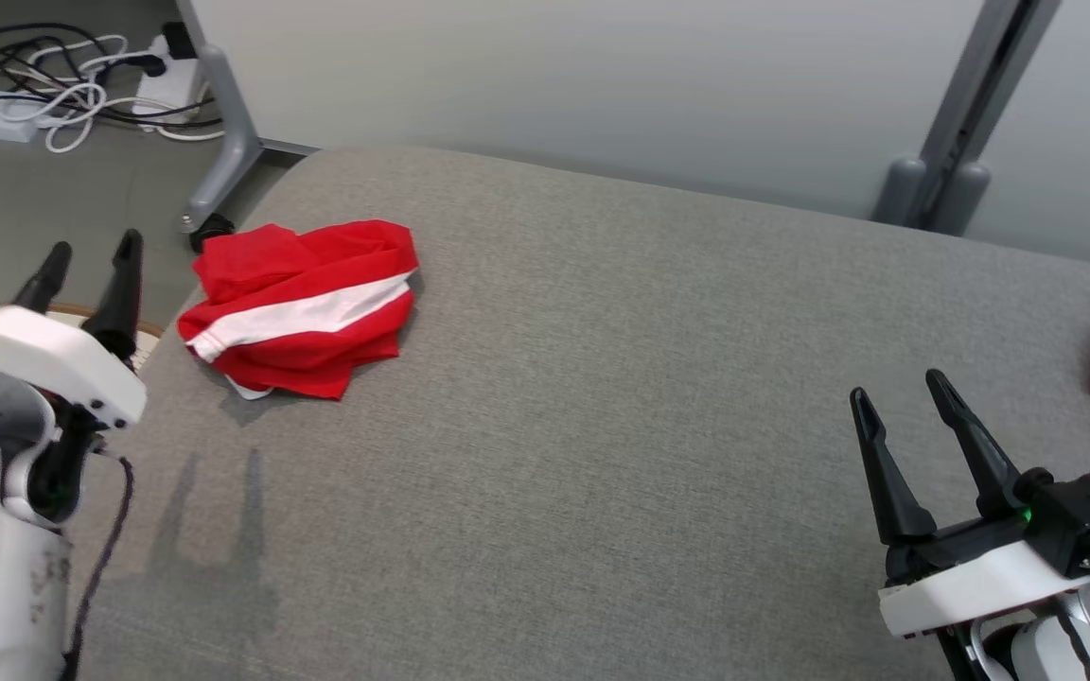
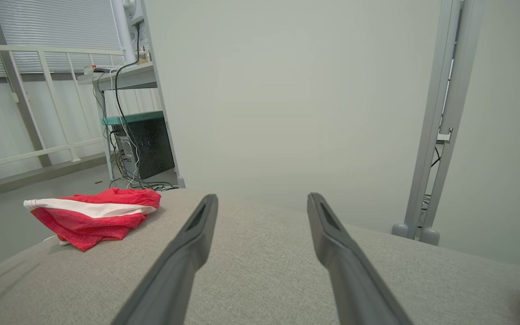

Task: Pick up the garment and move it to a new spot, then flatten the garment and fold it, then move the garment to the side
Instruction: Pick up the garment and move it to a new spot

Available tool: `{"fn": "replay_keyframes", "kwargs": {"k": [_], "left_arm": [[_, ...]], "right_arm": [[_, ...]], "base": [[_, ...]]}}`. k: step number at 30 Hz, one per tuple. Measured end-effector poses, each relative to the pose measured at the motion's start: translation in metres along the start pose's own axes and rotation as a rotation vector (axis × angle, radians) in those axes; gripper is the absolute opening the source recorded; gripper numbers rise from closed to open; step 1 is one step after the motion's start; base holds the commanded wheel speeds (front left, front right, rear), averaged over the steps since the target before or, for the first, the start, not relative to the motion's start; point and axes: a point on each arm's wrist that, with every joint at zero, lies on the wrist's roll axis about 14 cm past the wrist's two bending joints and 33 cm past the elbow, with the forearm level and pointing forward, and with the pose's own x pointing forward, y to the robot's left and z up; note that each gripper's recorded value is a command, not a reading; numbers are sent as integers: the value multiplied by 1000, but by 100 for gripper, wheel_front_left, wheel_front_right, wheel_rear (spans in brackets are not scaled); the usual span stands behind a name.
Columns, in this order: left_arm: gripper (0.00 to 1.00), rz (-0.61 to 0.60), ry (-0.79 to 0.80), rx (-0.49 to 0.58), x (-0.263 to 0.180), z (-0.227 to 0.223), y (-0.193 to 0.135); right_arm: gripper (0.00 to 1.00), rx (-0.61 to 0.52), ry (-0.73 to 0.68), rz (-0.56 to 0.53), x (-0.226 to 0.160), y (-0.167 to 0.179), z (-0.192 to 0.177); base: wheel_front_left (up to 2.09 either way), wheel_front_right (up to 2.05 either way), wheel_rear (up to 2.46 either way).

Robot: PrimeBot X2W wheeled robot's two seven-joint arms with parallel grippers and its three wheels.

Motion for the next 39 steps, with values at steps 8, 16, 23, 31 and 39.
{"fn": "replay_keyframes", "kwargs": {"k": [8, 16, 23, 31, 39], "left_arm": [[100, 17, 365, 51, 59, -43, 5], [100, 86, 727, 70, 67, -132, 17], [100, 98, 885, 67, 60, -182, 10], [0, 78, 871, 67, 57, -177, 5], [0, -13, 778, 132, 63, -144, -12]], "right_arm": [[100, -9, 12, -74, -2, -37, -8], [100, -15, 53, -152, -10, -72, -26], [100, -27, 81, -205, -22, -92, -33], [100, -33, 72, -203, -23, -89, -27], [100, -27, 35, -214, -29, -81, -10]], "base": [[0, 0, 0], [0, 0, 0], [0, 0, 0], [0, 0, 0], [0, 0, 0]]}}
